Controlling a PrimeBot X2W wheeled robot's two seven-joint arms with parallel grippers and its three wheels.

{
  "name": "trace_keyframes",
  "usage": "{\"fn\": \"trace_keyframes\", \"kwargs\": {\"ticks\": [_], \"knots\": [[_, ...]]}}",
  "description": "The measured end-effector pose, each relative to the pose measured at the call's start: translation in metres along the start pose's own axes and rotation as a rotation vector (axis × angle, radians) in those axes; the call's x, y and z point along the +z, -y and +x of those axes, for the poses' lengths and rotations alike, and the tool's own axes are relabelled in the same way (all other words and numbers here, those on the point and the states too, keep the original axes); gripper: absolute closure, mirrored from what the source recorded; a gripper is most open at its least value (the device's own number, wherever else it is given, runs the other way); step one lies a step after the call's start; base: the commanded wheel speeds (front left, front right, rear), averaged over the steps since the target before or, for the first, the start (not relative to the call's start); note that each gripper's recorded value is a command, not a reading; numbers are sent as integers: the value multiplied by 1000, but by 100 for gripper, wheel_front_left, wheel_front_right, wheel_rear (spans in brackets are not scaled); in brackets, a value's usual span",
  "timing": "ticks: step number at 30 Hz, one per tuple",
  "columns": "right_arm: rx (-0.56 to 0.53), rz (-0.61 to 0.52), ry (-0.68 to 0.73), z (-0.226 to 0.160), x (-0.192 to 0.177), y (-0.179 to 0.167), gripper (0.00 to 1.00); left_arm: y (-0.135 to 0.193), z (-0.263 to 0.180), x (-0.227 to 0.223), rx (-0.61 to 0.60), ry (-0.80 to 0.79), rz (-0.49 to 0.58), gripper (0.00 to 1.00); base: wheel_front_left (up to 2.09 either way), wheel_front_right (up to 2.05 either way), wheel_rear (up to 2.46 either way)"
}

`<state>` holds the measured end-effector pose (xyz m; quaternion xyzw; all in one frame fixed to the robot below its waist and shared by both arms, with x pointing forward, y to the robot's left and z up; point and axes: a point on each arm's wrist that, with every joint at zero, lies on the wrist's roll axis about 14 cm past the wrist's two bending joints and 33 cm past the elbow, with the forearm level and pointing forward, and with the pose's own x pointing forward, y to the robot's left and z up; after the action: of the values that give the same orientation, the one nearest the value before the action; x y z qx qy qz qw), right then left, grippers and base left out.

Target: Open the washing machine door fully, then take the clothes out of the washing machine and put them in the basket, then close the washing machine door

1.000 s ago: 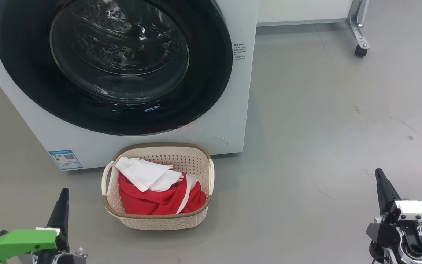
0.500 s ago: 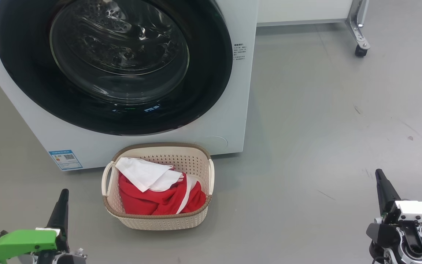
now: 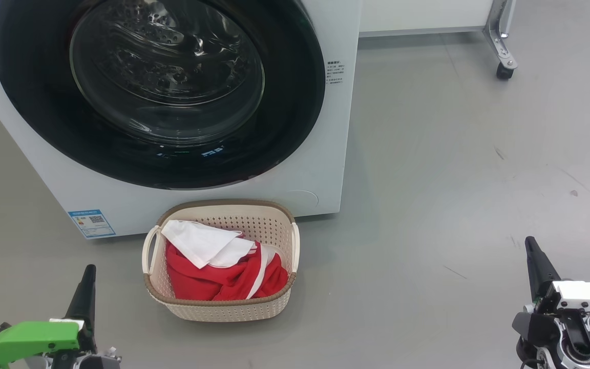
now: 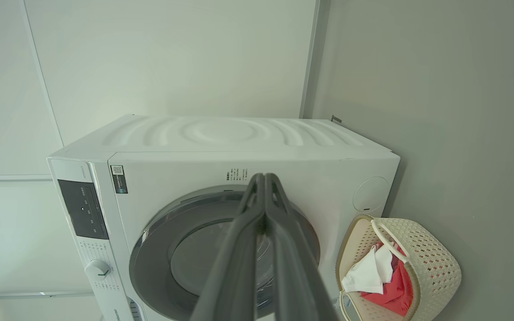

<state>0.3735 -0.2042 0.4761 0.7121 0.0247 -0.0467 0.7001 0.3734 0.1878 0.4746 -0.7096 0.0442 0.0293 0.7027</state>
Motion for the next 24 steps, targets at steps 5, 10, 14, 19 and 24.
{"fn": "trace_keyframes", "kwargs": {"ticks": [5, 10, 14, 19, 24], "knots": [[4, 0, 1, 0, 0, 0, 100, 0, 0, 0, 0, 0, 0, 100, 0, 0, 0], [3, 0, 1, 0, 0, 0, 100, 0, 0, 0, 0, 1, -1, 100, 0, 0, 0], [3, 0, 1, 0, 0, 0, 100, 0, 0, 0, 1, 1, -1, 100, 0, 0, 0], [2, 0, 2, 0, 1, 0, 100, 0, 0, 0, 1, 1, -1, 100, 0, 0, 0], [1, 0, 2, 0, 1, 0, 100, 0, 0, -1, 1, -6, -1, 100, 0, 0, 0]]}}
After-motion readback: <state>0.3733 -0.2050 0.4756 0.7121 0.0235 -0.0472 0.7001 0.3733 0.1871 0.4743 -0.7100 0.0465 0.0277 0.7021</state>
